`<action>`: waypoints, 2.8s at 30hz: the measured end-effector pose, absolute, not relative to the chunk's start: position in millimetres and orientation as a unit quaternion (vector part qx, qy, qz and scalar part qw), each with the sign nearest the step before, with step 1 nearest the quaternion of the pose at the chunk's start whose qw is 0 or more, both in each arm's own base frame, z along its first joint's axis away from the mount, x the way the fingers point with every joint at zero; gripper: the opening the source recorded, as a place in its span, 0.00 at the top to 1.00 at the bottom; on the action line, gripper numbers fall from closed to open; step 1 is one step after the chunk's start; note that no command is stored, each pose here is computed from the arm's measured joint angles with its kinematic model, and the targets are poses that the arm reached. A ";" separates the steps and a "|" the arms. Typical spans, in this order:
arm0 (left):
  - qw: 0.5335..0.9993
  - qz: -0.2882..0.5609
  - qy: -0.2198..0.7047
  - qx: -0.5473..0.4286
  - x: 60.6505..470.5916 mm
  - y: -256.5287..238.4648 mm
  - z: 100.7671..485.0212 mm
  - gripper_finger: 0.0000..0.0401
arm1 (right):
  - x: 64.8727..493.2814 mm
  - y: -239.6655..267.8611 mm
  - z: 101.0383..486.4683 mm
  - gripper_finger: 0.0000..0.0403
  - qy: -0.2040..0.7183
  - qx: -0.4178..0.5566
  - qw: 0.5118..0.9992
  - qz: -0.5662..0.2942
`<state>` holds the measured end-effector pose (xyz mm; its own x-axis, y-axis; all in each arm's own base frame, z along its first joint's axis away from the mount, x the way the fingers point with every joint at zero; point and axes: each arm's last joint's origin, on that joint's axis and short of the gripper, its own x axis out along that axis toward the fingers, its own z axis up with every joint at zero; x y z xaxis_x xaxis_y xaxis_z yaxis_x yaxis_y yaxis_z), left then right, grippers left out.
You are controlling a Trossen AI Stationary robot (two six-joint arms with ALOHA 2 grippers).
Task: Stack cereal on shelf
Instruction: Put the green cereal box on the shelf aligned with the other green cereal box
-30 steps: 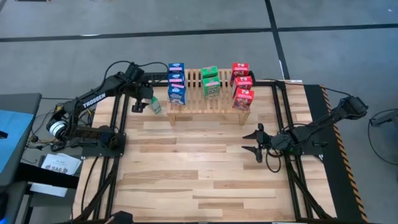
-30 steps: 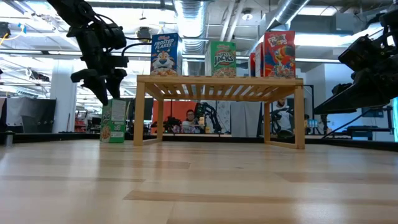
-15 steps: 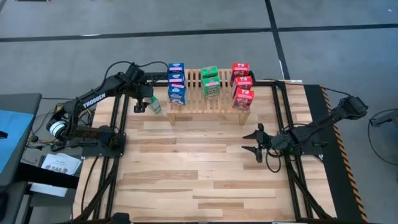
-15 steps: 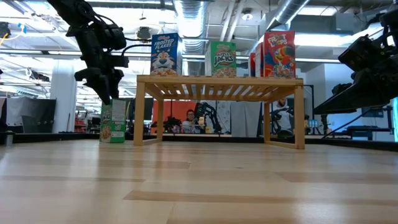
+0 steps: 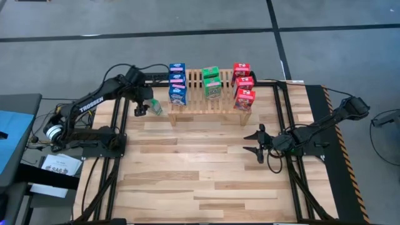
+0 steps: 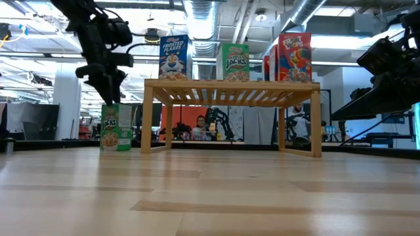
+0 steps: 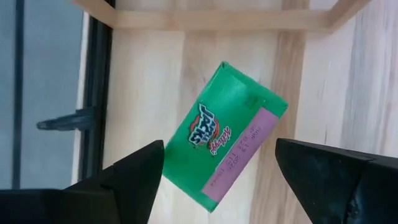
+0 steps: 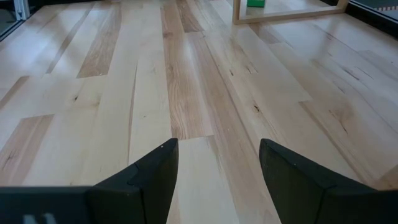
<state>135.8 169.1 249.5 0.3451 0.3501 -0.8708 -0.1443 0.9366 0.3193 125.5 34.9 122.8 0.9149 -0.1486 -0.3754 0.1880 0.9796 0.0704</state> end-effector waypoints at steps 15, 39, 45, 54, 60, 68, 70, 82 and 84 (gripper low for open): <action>0.814 0.119 0.543 0.165 141.8 174.2 249.4 0.26 | 125.5 34.9 122.8 0.38 0.188 0.053 0.977 -0.086; 0.809 0.118 0.570 0.074 142.8 175.0 234.7 0.42 | 125.4 34.9 122.7 0.38 0.188 0.052 0.977 -0.086; 0.818 0.110 0.564 0.035 139.8 168.6 236.5 0.52 | 125.4 34.9 122.7 0.38 0.188 0.052 0.977 -0.086; 0.830 0.128 0.543 0.027 132.7 146.6 255.2 0.54 | 125.5 34.9 122.8 0.38 0.188 0.052 0.977 -0.086; 0.840 0.167 0.513 0.047 122.3 127.8 274.7 0.54 | 125.4 34.9 122.7 0.38 0.188 0.053 0.977 -0.086; 0.869 0.211 0.445 0.039 104.2 97.6 298.2 0.55 | 125.4 34.9 122.8 0.38 0.188 0.053 0.977 -0.086; 0.880 0.215 0.422 0.035 101.1 88.9 303.3 0.55 | 125.4 34.9 122.7 0.38 0.188 0.052 0.977 -0.086; 0.932 0.198 0.304 -0.019 86.9 49.0 328.9 0.55 | 125.5 34.9 122.8 0.38 0.188 0.052 0.977 -0.086; 0.938 0.190 0.288 -0.025 86.3 45.5 337.1 0.55 | 125.4 34.9 122.8 0.38 0.188 0.053 0.977 -0.086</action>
